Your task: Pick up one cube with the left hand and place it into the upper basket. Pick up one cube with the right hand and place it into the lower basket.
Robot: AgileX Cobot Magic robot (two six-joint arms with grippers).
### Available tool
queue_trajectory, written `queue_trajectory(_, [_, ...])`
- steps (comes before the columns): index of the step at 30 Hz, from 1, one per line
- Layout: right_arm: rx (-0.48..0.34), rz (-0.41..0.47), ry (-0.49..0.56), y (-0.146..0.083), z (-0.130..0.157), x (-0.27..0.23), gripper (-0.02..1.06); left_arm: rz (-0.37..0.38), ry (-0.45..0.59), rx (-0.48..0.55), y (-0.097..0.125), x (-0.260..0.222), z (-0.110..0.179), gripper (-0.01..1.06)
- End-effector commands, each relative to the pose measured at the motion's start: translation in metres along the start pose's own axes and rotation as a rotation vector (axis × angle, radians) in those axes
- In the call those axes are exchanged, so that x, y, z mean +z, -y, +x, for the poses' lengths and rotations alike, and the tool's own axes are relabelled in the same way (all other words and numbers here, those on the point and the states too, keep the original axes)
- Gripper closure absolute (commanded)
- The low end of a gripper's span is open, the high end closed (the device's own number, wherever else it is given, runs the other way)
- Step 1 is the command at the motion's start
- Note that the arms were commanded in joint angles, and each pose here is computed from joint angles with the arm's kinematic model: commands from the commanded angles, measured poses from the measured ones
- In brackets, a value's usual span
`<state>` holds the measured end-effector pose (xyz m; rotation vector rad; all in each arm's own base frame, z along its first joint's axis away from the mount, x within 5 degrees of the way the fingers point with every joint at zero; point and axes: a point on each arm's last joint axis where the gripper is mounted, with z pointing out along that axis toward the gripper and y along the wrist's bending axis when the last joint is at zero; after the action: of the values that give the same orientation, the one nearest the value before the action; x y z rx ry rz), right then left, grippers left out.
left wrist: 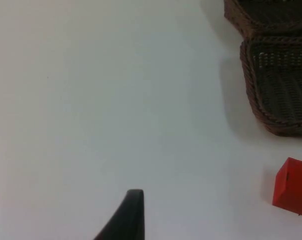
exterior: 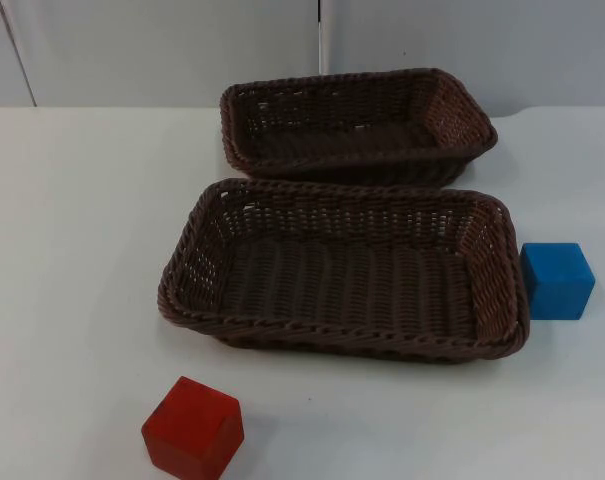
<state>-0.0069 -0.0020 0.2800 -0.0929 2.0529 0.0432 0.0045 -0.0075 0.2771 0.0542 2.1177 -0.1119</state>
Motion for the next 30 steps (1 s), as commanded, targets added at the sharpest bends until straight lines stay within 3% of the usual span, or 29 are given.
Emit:
queue_trajectory(1, [0.005, 0.004, 0.007, 0.0, 0.0, 0.0, -0.01, 0.008, -0.012, -0.013, 0.001, 0.002, 0.001, 0.0])
queue_trajectory(13, [0.005, 0.004, 0.007, 0.0, 0.0, 0.0, -0.01, 0.007, -0.068, -0.018, 0.0, 0.01, -0.003, 0.0])
queue_trajectory(20, [0.005, 0.004, 0.007, 0.0, 0.0, 0.0, -0.01, 0.066, -0.146, -0.005, 0.005, 0.021, -0.016, 0.0])
queue_trajectory(30, [0.005, 0.004, 0.007, 0.0, 0.0, 0.0, -0.01, 0.1, -0.169, -0.007, 0.008, 0.028, -0.032, 0.0])
